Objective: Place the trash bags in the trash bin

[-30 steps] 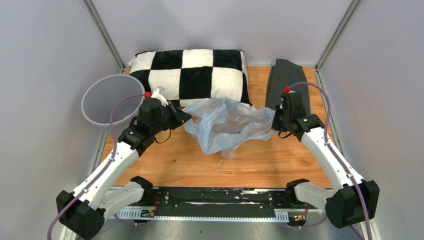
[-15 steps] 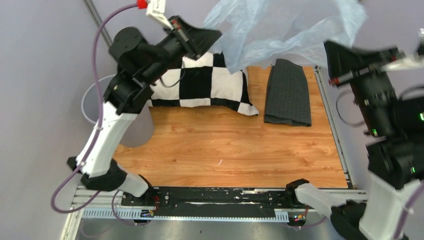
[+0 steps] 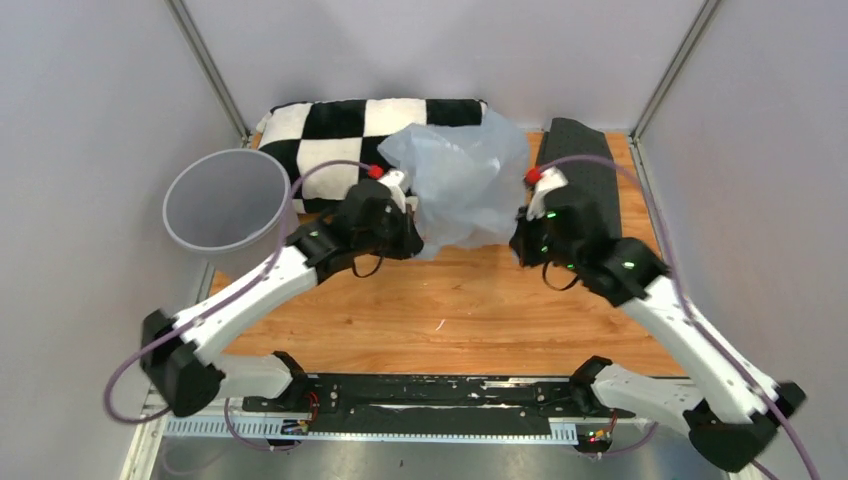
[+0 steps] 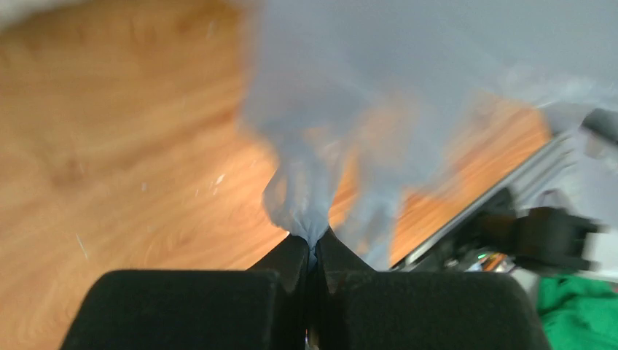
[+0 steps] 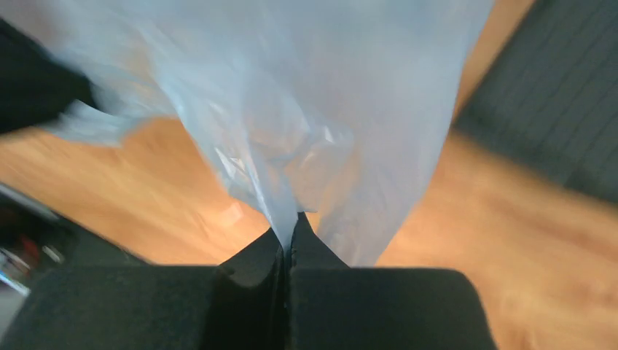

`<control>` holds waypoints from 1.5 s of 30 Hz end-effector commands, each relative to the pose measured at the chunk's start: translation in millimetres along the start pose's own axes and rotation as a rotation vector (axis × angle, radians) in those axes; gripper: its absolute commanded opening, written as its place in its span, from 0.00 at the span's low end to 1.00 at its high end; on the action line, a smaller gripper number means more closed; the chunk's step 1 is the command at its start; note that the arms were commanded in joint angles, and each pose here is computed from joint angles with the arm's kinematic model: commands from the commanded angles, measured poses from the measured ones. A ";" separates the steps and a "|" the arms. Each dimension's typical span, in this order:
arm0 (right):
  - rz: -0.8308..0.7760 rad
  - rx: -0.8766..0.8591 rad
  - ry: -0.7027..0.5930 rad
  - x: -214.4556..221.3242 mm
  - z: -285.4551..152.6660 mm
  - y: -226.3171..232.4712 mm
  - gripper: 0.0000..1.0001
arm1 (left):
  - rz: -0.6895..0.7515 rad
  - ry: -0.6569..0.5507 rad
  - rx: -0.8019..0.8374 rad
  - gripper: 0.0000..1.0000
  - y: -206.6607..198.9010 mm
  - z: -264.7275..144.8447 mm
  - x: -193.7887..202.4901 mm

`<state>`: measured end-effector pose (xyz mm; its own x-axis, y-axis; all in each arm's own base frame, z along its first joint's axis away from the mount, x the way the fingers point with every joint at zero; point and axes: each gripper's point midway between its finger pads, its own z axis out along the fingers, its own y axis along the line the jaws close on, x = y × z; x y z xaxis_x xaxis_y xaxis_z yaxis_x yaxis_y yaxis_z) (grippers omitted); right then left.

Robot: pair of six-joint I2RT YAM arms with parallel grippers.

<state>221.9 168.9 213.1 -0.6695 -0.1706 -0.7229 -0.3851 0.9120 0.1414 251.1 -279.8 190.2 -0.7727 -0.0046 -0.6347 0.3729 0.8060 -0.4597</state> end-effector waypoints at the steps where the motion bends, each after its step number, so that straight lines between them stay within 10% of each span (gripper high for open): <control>1: 0.000 0.000 -0.444 -117.0 -119.4 -0.9 0.00 | 0.101 -0.431 0.187 0.00 -67.9 -123.5 -105.9; 24: -0.070 0.061 -0.535 -176.5 -146.7 -0.6 0.00 | -0.036 -0.345 0.000 0.19 -19.8 -89.9 -72.2; 34: -0.087 0.249 -0.378 -164.9 -95.8 -26.2 0.00 | 0.016 -0.410 -0.015 0.00 -27.7 -95.4 -110.9; 40: -0.038 0.153 -0.928 -294.3 -274.1 -12.0 0.00 | 0.260 -0.633 0.430 0.00 -205.2 -175.6 -254.3; 45: -0.041 -0.154 -1.551 -276.2 -450.7 8.6 0.00 | 0.392 -1.025 0.684 0.00 -280.4 -318.7 -285.5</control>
<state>258.3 133.7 605.7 0.1535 0.1585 -0.9753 -0.3546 0.9302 0.0954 291.7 -364.3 584.5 -0.1807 -0.3602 -0.9152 0.7679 0.5298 -0.3601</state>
